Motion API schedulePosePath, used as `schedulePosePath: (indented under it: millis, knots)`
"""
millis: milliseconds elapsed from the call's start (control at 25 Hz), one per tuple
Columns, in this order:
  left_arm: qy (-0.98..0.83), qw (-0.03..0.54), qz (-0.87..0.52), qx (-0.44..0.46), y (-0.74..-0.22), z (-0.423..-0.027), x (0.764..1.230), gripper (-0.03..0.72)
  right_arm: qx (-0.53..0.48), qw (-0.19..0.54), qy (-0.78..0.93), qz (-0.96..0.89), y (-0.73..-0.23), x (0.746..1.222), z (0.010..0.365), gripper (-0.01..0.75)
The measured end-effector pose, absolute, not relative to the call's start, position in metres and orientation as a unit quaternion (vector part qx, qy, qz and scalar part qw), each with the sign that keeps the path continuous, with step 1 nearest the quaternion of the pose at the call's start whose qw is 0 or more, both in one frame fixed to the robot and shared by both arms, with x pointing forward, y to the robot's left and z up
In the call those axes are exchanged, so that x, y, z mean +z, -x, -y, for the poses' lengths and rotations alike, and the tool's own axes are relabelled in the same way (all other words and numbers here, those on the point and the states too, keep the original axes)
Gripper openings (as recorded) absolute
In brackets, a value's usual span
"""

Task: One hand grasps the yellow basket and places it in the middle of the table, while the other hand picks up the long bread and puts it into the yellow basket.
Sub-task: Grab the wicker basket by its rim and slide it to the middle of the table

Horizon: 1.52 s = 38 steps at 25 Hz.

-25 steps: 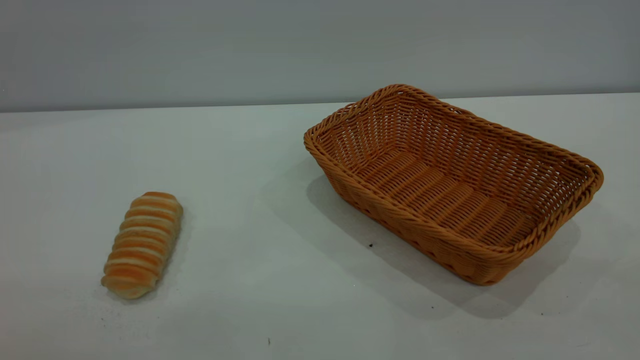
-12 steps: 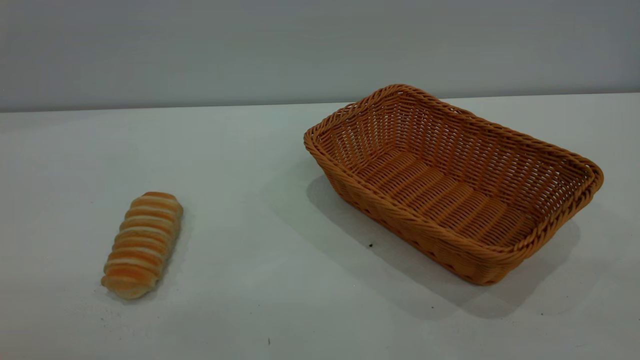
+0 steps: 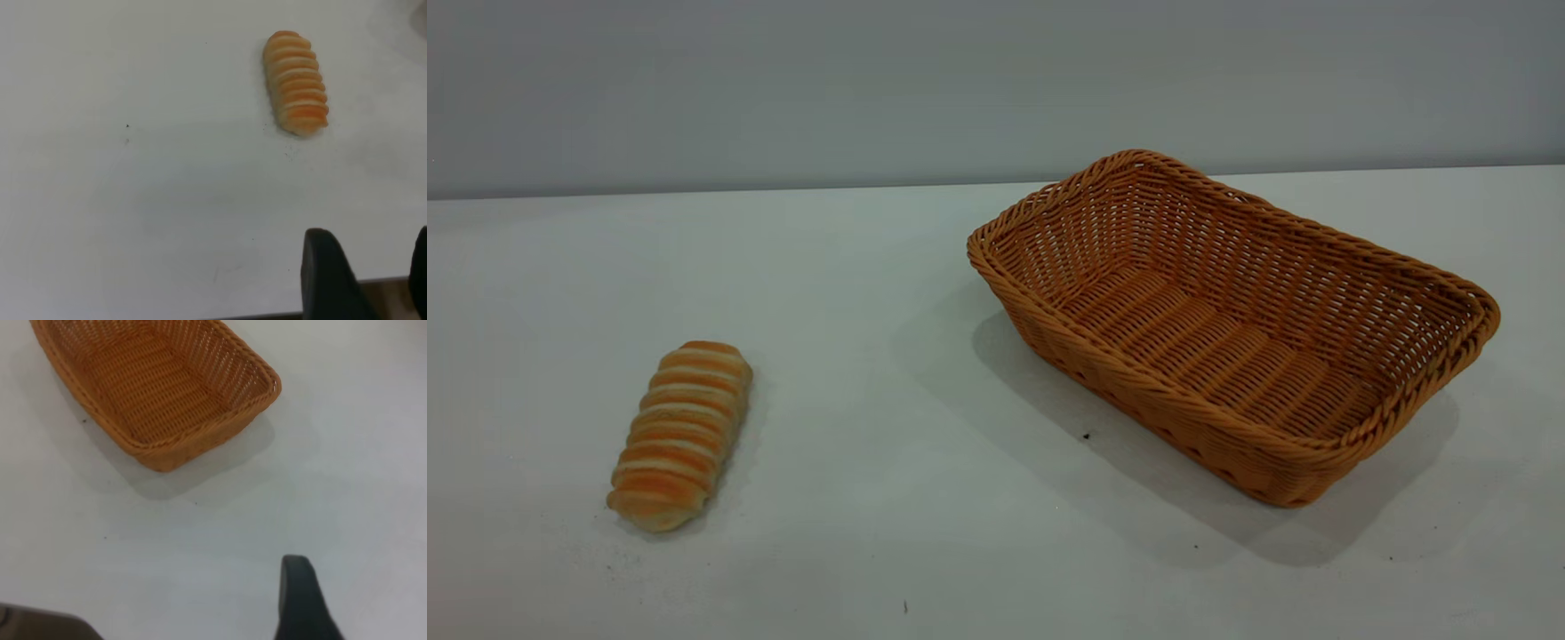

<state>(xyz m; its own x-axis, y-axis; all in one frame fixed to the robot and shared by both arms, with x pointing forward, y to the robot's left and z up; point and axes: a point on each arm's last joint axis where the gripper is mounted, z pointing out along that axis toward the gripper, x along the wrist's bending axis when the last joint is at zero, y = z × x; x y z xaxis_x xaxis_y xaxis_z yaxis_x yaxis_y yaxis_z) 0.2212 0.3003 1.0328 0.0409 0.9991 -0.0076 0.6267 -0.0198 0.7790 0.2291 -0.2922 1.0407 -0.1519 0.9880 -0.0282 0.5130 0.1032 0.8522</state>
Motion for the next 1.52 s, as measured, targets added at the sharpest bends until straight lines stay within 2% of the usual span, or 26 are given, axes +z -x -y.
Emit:
schedulePosePath:
  millis: [640, 840, 960, 1200, 1520]
  knots:
    - [-0.658, 0.309, -0.616, 0.303, -0.221, -0.301, 1.033, 0.356, 0.363, 0.327, -0.563, -0.667, -0.229, 1.041, 0.292, 0.486]
    - [-0.627, 0.361, -0.594, 0.352, -0.225, -0.3, 1.05, 0.356, 0.381, 0.342, -0.539, -0.669, -0.233, 1.052, 0.29, 0.486]
    - [-0.611, 0.375, -0.606, 0.347, -0.233, -0.3, 1.055, 0.358, 0.373, 0.316, -0.541, -0.685, -0.256, 1.064, 0.286, 0.486]
    - [-0.626, 0.335, -0.636, 0.302, -0.272, -0.299, 1.064, 0.409, 0.362, 0.24, -0.566, -0.7, -0.321, 1.082, 0.277, 0.486]
    - [-0.638, 0.306, -0.651, 0.275, -0.322, -0.298, 1.073, 0.465, 0.363, 0.136, -0.642, -0.661, -0.415, 1.051, 0.265, 0.52]
